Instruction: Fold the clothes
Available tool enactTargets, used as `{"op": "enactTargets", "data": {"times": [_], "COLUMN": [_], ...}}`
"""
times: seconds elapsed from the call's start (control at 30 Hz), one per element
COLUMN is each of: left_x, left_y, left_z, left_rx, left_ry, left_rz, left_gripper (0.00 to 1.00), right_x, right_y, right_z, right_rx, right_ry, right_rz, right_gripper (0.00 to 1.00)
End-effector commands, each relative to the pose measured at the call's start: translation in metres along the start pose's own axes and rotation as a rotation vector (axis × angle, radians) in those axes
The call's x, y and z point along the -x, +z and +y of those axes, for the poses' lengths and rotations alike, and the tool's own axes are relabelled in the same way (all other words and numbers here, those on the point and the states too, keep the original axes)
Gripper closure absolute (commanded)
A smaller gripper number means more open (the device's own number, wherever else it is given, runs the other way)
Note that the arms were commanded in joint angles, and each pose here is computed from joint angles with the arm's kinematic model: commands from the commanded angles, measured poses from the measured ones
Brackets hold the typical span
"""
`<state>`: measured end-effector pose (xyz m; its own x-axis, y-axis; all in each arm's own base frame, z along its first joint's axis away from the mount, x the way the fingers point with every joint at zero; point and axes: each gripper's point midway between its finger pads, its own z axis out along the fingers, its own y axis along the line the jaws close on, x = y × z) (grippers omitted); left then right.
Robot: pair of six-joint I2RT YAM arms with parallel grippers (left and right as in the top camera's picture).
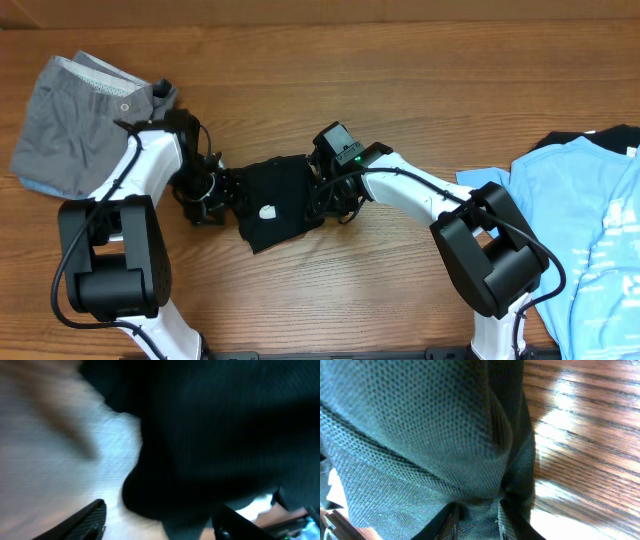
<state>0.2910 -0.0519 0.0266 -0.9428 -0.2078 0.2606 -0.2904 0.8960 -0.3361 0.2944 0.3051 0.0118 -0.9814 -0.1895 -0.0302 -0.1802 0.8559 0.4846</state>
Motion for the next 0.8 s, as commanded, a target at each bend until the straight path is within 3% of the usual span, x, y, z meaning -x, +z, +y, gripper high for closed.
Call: {"op": "enactTargets", "data": {"times": [0.0,0.3,0.57,0.73,0.77], "left_x": [-0.009,-0.012,-0.014,-0.016,-0.016], "left_y": [0.017,0.073,0.086,0.084,0.082], "left_z": [-0.018,-0.001,0.004,-0.003,-0.006], "left_rx": [-0.181,-0.249,-0.264,-0.306,-0.326], "left_ry": [-0.023,-0.111,-0.084,-0.053,-0.041], "left_rz": [0.026,-0.058,-0.097,-0.089,-0.088], "left_gripper": [0.24,0.23,0.45,0.75,0.87], "right_x": [0.004,0.005,0.004,0.001,0.001], "right_y": [-0.001,-0.001,-0.001,-0.003,-0.006], "right_z": [-0.008,-0.008,-0.008,-0.01,-0.01], "right_rx": [-0.033,-0.033,-0.034,-0.044,-0.045], "right_ry": [0.009,0.008,0.009,0.013,0.008], "right_rz": [-0.018,-0.019,-0.017,-0.006,-0.008], "right_gripper": [0.71,0.71,0.71,0.71,0.71]}}
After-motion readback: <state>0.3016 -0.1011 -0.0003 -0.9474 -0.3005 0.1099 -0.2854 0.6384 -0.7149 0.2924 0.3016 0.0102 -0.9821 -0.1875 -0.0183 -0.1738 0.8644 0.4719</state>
